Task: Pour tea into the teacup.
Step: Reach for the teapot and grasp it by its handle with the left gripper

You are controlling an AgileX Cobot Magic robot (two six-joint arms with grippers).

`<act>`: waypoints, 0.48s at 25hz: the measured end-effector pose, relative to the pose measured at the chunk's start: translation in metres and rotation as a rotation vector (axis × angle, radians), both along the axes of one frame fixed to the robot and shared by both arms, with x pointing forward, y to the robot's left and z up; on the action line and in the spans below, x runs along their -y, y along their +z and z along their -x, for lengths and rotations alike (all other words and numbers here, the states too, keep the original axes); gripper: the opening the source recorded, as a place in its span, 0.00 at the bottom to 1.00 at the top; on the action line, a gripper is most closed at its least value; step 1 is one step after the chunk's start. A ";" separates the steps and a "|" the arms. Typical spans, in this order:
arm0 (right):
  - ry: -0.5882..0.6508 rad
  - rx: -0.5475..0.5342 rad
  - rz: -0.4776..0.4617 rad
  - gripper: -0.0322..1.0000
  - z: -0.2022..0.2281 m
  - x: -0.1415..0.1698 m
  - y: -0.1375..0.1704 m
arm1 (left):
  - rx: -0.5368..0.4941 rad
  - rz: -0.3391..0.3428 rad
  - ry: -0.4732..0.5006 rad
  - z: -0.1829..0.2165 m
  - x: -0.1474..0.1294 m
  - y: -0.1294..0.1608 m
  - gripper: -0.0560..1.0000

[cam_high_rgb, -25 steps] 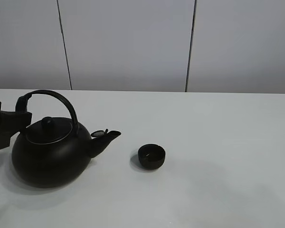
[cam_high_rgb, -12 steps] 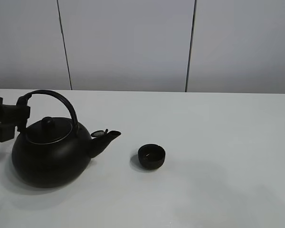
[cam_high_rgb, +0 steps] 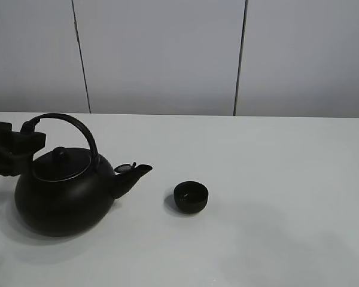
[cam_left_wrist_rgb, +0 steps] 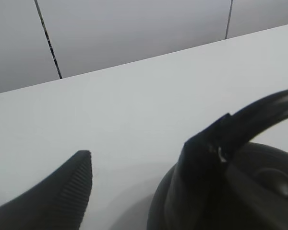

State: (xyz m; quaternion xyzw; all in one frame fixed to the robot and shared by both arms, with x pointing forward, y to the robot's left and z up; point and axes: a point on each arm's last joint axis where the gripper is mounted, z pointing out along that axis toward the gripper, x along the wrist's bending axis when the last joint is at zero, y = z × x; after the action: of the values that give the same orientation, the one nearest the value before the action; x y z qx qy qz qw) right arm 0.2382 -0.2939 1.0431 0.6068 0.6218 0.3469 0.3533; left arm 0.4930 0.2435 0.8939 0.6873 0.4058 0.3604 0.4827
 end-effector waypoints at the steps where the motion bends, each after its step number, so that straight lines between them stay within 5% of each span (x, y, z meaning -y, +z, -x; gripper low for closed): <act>1: 0.000 0.000 0.000 0.51 0.000 0.000 0.000 | 0.000 0.000 -0.004 -0.001 0.001 0.000 0.49; 5: 0.000 0.000 0.000 0.51 0.000 0.000 0.000 | -0.016 0.021 -0.015 -0.004 0.002 0.001 0.46; 9: 0.000 0.000 0.000 0.51 0.000 0.000 0.000 | -0.019 0.017 -0.056 -0.002 0.006 0.000 0.19; 12: 0.000 0.000 0.000 0.51 0.000 0.000 0.000 | -0.019 0.009 -0.049 -0.003 0.005 0.000 0.16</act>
State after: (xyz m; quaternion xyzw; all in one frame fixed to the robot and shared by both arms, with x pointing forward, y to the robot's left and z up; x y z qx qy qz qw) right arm 0.2382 -0.2939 1.0431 0.6068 0.6218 0.3469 0.3533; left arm 0.4961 0.2384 0.8940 0.6983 0.3950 0.3402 0.4905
